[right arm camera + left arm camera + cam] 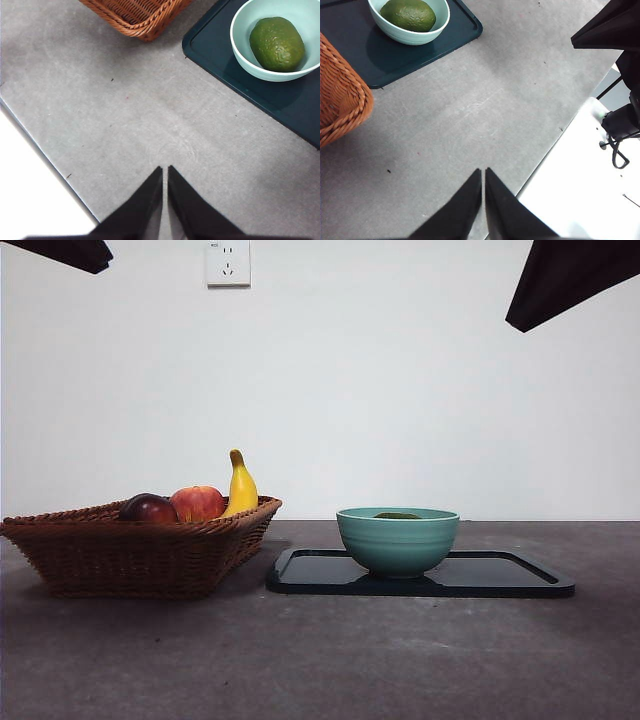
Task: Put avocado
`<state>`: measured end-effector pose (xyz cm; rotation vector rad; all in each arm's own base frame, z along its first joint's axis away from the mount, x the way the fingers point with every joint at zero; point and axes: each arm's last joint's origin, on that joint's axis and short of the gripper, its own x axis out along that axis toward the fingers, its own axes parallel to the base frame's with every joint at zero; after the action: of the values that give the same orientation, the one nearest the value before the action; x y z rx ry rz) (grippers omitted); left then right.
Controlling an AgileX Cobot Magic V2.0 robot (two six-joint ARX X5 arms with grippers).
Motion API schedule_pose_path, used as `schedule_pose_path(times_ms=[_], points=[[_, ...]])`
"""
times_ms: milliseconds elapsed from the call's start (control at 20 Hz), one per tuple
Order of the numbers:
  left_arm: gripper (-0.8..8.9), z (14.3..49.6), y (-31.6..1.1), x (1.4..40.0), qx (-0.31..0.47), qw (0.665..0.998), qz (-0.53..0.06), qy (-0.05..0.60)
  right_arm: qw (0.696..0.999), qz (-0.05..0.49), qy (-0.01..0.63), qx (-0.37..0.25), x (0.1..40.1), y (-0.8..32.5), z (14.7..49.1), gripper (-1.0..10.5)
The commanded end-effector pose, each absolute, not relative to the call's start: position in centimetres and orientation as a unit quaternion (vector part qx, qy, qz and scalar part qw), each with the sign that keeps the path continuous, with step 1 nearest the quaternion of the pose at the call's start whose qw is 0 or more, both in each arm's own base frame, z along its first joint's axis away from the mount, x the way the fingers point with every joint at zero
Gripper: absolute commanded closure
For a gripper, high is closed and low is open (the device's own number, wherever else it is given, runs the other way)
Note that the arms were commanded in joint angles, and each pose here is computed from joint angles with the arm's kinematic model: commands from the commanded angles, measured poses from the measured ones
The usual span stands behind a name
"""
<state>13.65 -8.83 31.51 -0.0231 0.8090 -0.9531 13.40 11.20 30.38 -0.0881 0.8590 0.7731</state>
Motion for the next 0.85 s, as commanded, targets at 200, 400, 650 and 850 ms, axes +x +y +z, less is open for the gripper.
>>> schedule_pose_path(times_ms=[200, 400, 650, 850], points=[[8.05, 32.9, -8.4, 13.3, 0.041, 0.836, -0.461, 0.295, 0.837, 0.369, 0.402, -0.038, 13.4, 11.5, 30.6, 9.4], [8.05, 36.9, -5.4, 13.0, 0.061, 0.943, -0.319, 0.079, 0.837, 0.369, 0.402, -0.038, 13.4, 11.5, 30.6, 9.4], [8.05, 36.5, -1.4, 10.0, 0.078, 0.987, -0.093, -0.101, 0.837, 0.369, 0.402, -0.038, 13.4, 11.5, 30.6, 9.4], [8.05, 32.1, -0.5, 9.1, 0.088, 0.99, -0.03, -0.106, 0.837, 0.369, 0.402, -0.038, 13.4, 11.5, 30.6, 9.4]])
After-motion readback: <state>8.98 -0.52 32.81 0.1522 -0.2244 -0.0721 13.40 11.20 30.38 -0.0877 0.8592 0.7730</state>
